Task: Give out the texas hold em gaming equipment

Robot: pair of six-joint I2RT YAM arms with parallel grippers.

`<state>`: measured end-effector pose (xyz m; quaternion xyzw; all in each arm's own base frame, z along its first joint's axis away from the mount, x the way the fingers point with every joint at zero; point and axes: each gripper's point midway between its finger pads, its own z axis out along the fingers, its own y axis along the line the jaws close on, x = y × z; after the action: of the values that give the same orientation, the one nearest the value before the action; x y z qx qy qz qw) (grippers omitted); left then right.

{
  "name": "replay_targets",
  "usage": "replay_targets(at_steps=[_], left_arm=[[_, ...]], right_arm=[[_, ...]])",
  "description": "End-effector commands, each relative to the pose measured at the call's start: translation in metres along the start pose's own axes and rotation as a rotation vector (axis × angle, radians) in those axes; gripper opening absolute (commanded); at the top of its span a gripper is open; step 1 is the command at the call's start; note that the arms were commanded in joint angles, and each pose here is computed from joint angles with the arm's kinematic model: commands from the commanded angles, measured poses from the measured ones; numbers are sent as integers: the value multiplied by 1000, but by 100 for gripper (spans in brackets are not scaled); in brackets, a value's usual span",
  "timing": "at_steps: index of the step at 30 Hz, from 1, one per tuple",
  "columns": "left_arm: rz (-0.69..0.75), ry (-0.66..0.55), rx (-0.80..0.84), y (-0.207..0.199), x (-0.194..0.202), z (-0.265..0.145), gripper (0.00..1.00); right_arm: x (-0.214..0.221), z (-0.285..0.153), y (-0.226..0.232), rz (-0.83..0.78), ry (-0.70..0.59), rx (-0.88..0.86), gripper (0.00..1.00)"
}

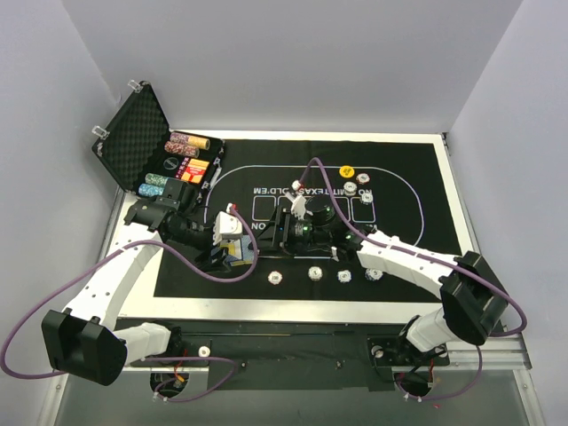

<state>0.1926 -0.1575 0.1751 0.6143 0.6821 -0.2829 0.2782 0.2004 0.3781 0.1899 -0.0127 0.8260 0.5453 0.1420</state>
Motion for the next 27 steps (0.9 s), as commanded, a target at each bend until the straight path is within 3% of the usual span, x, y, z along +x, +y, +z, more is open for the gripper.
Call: replay_targets(at_steps=[1, 8, 27], left_arm=[[35, -17, 15, -3, -6, 0, 0], [35, 20, 30, -6, 1, 8, 0], [28, 21, 8, -10, -3, 9, 0]], right_arm=[[0, 5, 11, -60, 12, -14, 48], [1, 11, 13, -57, 20, -24, 46], [7, 7, -6, -52, 18, 20, 29]])
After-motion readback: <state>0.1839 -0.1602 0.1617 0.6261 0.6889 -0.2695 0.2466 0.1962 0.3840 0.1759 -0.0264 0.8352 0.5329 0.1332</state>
